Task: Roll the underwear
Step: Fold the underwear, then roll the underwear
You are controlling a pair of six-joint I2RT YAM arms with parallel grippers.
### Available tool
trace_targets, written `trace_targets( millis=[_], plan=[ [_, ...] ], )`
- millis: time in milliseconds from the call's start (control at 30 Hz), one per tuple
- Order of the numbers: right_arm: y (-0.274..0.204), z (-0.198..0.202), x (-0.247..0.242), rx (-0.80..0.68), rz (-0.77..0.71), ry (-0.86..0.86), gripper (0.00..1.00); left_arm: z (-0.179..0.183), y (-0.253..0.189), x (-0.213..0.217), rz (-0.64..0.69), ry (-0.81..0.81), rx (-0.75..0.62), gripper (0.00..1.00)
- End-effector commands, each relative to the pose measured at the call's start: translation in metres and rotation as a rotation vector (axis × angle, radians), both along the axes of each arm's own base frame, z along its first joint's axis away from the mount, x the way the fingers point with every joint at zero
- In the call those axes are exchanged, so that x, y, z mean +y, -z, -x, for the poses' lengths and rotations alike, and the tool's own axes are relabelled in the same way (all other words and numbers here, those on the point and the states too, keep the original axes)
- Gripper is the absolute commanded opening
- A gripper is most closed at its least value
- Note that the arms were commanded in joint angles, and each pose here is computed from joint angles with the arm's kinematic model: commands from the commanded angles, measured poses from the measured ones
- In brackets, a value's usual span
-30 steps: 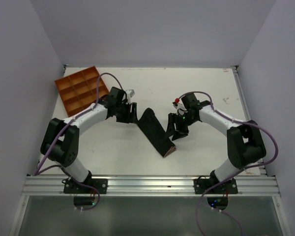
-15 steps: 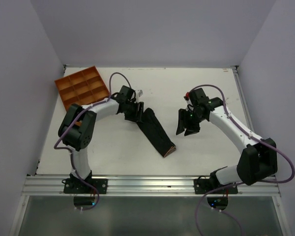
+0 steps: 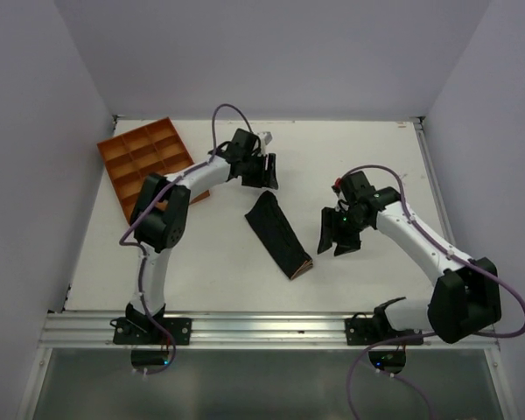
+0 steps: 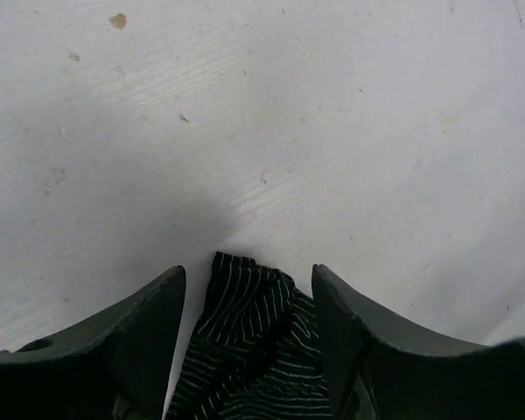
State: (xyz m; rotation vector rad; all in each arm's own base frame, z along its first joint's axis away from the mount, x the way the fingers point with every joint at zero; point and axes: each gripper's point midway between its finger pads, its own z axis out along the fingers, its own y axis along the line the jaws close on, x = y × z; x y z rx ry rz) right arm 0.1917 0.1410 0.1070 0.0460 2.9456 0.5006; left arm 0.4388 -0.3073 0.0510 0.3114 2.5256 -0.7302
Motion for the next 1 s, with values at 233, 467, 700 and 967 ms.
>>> trace_targets(
  millis=[233,467,700,967],
  plan=[
    [0.023,-0.027,0.042,0.091,-0.163,-0.132,0.62,0.058,-0.071,0.057,-0.061,-0.126,-0.083,0.63],
    [0.048,-0.028,0.05,0.151,-0.192,-0.181,0.63,0.107,-0.043,0.079,-0.076,-0.13,-0.009,0.61],
    [0.072,-0.013,0.047,0.196,-0.194,-0.15,0.6,0.112,-0.061,0.09,-0.075,-0.16,-0.056,0.61],
    [0.077,-0.005,0.056,0.179,-0.222,-0.085,0.46,0.128,-0.082,0.087,0.175,-0.16,0.059,0.59]
  ],
)
